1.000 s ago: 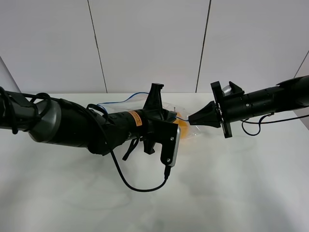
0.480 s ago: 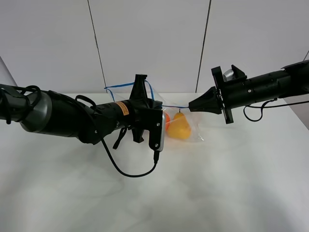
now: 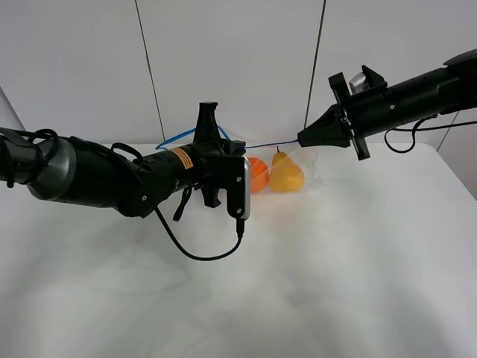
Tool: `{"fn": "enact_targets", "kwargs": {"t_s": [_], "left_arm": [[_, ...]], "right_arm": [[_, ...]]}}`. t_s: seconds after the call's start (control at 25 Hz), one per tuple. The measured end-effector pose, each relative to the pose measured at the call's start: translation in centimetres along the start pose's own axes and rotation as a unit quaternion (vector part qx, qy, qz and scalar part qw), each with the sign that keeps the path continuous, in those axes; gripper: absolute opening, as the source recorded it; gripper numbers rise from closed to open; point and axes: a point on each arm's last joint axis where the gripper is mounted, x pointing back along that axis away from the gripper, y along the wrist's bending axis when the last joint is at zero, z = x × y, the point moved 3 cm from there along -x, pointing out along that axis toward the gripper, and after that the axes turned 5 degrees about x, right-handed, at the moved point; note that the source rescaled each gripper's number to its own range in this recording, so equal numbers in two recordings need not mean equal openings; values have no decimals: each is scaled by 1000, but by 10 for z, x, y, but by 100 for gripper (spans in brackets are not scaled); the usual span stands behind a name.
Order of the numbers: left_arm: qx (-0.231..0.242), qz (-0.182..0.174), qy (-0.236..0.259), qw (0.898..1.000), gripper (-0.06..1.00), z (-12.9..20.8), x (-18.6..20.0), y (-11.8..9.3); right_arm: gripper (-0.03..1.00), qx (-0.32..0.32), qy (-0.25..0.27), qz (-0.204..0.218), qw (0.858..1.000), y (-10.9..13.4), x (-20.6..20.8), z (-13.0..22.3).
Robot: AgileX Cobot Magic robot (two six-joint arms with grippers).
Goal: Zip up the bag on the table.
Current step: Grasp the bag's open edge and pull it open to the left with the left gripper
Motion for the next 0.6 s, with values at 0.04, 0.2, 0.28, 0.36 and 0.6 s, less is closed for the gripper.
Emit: {"fn": "enact_targets", "kwargs": {"t_s": [0.04,0.2,0.28,0.36,0.6], "left_arm": [[3,-3,3,1000,0,1,0,1],[11,-11,21,1000,0,8,0,4],[14,-15,33,999,0,17,0,6],[19,-18,48,999,0,30,1,9],[29,-23,74,997,0,51,3,14]], "right_arm": [[0,2,-2,1,1000,1,2,-2],[0,-8,-14,7,1000,-6,13,-5],[0,-15,-23,11,1000,-11,20,-7],[0,-17,-32,13,999,-13,27,-9],[0,-13,-50,22,998,-13,43,-10]]}}
